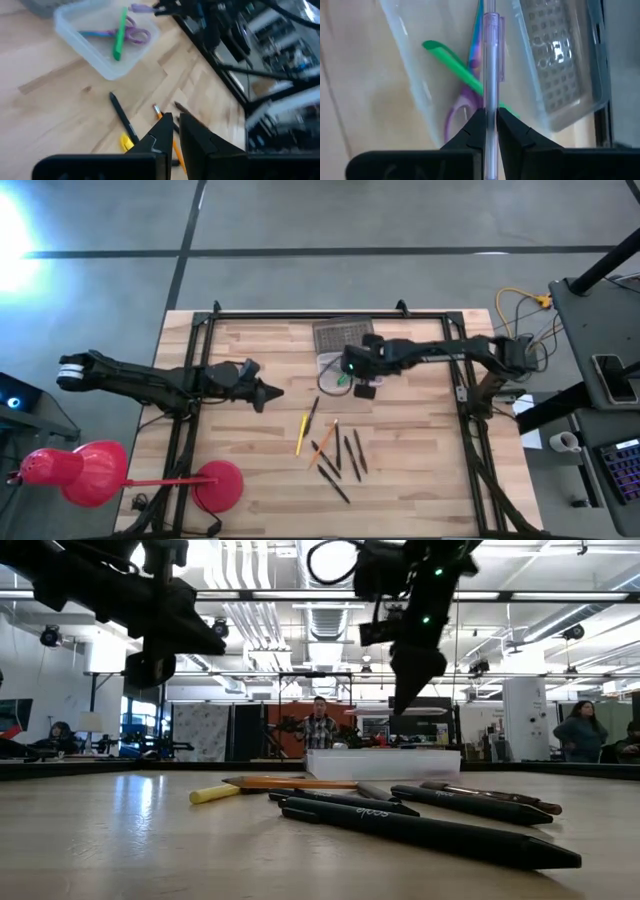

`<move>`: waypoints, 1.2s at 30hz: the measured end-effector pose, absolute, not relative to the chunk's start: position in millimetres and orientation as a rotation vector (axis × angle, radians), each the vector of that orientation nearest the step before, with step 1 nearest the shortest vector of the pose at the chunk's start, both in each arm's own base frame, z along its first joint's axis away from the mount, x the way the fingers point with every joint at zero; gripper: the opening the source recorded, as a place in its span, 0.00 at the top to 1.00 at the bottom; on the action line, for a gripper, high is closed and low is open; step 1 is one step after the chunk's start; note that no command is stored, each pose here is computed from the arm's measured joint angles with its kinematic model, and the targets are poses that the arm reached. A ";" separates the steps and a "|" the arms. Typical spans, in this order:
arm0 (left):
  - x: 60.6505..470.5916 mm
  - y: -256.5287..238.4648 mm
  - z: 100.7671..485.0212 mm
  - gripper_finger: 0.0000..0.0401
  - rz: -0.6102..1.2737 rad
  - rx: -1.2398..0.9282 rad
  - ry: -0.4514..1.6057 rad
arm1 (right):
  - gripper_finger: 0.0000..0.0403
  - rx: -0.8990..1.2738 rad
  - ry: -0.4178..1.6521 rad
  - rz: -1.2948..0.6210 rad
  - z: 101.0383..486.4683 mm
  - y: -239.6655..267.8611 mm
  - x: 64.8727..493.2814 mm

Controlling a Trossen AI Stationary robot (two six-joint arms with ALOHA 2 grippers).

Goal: Pick & place school supplies into a supply box
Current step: Put the purple ballpen into the gray supply box, then put the yellow ballpen into the gray supply box

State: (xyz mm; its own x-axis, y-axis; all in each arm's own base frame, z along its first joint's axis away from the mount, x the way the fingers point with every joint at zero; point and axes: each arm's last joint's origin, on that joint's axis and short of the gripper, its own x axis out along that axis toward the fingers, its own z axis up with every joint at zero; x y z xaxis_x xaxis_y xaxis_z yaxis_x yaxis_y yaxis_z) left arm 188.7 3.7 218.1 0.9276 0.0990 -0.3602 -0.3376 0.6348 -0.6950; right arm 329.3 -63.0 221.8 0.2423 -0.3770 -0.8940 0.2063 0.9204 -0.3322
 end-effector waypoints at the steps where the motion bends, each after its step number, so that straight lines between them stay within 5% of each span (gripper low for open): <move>1: 188.8 4.3 217.9 0.96 0.276 -0.863 0.293 | 0.95 -0.154 1.272 -0.380 221.9 -70.9 332.3; 13: 188.8 6.4 217.3 0.96 0.361 -0.950 0.247 | 0.85 -0.186 1.380 -0.211 190.6 -96.1 358.6; 25: 188.8 6.4 216.8 0.96 0.363 -0.958 0.249 | 0.62 -0.122 1.290 -0.314 221.2 -84.6 348.7; 36: 205.1 -2.5 198.3 0.96 0.480 -0.951 0.551 | 0.60 0.173 1.157 -0.551 246.7 -47.5 339.0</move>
